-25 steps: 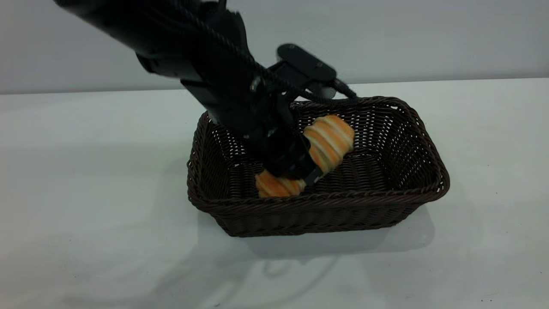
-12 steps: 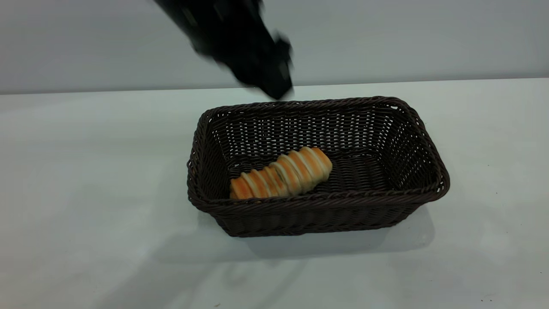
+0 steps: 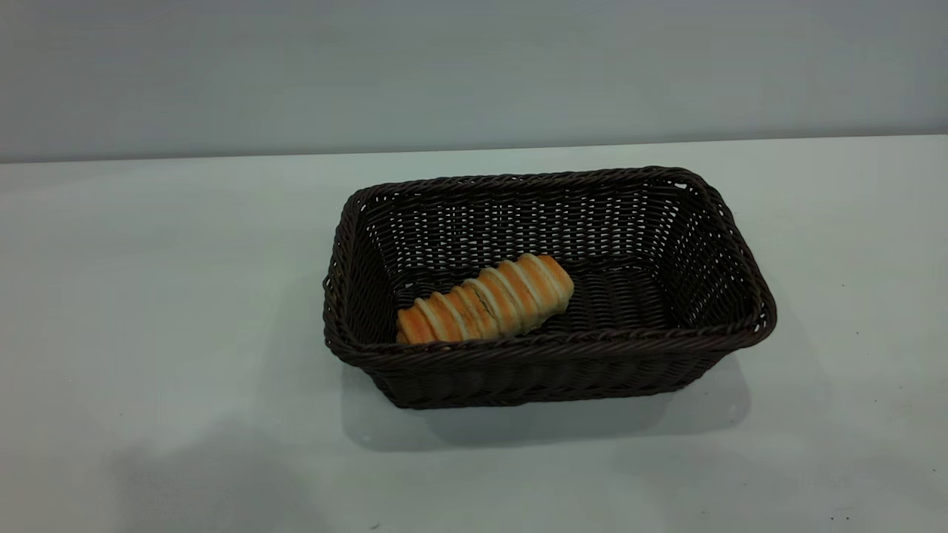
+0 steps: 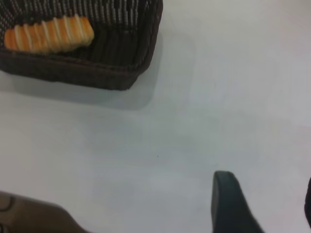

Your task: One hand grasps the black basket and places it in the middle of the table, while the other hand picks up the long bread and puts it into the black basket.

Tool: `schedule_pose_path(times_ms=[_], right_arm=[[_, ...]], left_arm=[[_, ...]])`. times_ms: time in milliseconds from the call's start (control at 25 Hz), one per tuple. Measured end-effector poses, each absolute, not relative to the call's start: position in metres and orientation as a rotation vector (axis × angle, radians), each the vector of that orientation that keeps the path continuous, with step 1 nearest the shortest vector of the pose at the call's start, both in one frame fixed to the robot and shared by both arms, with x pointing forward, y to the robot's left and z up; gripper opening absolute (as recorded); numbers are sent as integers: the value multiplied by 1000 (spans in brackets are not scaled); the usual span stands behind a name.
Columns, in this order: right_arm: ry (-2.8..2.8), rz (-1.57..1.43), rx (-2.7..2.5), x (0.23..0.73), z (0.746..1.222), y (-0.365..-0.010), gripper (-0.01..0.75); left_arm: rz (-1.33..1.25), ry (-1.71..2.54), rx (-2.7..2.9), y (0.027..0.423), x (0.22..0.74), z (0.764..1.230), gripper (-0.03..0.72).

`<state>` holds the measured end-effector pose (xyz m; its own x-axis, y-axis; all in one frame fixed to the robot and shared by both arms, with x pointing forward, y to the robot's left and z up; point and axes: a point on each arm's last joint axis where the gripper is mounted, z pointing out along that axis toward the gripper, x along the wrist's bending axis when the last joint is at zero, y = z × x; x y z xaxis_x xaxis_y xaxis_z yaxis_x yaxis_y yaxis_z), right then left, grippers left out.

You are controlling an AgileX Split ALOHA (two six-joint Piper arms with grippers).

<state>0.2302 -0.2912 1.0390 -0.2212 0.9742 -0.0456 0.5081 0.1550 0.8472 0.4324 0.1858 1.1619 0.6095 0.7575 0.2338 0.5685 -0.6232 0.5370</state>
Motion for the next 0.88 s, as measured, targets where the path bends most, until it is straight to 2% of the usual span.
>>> schedule_pose_path(times_ms=[200, 360, 600, 880], right_arm=[[1814, 965, 1411, 230, 1039, -291, 388], [1814, 969, 1411, 230, 1039, -291, 388], [1814, 971, 1413, 230, 1039, -291, 388], [1813, 972, 1414, 230, 1039, -291, 387]], left_arm=[[671, 1134, 2391, 227, 380, 1188, 549], [652, 1141, 2295, 249, 342, 1183, 549], [479, 1177, 2320, 270, 296, 1114, 548], [395, 1214, 2410, 282, 275, 1033, 547]])
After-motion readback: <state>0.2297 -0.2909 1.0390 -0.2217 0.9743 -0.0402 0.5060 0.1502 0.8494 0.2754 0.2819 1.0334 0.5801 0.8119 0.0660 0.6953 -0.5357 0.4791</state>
